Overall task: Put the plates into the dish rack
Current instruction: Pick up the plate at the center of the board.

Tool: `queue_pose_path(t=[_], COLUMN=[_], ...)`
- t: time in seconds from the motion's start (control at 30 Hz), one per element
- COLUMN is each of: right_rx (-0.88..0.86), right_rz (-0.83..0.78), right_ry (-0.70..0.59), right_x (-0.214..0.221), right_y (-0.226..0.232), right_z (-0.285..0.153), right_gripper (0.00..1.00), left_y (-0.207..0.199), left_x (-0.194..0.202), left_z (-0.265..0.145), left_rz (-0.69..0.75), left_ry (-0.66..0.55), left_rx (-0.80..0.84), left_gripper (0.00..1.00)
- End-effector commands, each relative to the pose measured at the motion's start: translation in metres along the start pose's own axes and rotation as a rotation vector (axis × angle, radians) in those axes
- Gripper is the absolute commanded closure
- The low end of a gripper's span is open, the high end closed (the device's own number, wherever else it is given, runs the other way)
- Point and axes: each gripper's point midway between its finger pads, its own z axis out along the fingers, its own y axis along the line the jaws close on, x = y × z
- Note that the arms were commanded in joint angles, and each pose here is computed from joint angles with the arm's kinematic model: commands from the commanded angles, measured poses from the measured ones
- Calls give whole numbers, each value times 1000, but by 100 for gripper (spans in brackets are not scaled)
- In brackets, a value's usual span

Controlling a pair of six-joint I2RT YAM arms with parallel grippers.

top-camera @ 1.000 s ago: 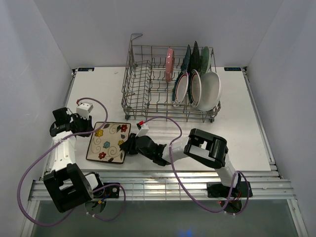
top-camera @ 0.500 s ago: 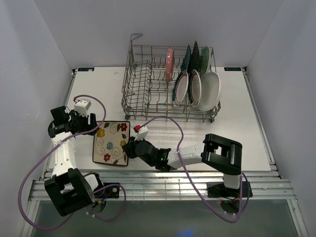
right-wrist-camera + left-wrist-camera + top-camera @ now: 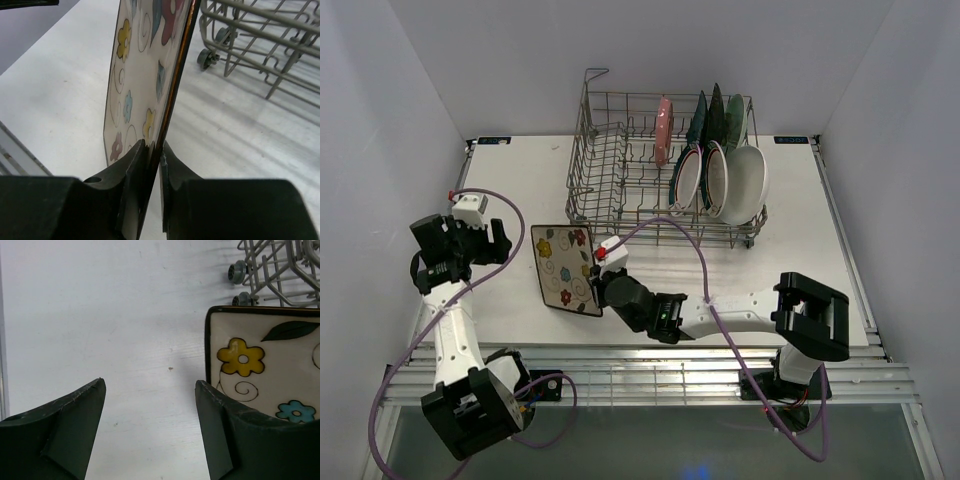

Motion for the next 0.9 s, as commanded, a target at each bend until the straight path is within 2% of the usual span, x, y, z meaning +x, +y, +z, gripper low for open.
queue_pose_path(t=[0.0,0.33,0.53,0.87], right_rx=[49,18,16,26], right_rz=[-67,-152,-162,-189], right_ry=[-159,-242,-295,-335], right_x=[-74,-141,-180,-214], right_y=[-3,11,16,17], right_z=[-10,-25,-36,-48], right_gripper=[92,92,92,92], left_y=[9,17,34,36], left_x=[-19,-14,-19,-19], left_z=[-7,-5,-9,-9], left_rz=[-18,-57,-43,-51], left_ry=[-82,-109,-153,-147], left_rx=[-59,-103,-200,-197], left_gripper=[17,17,17,17])
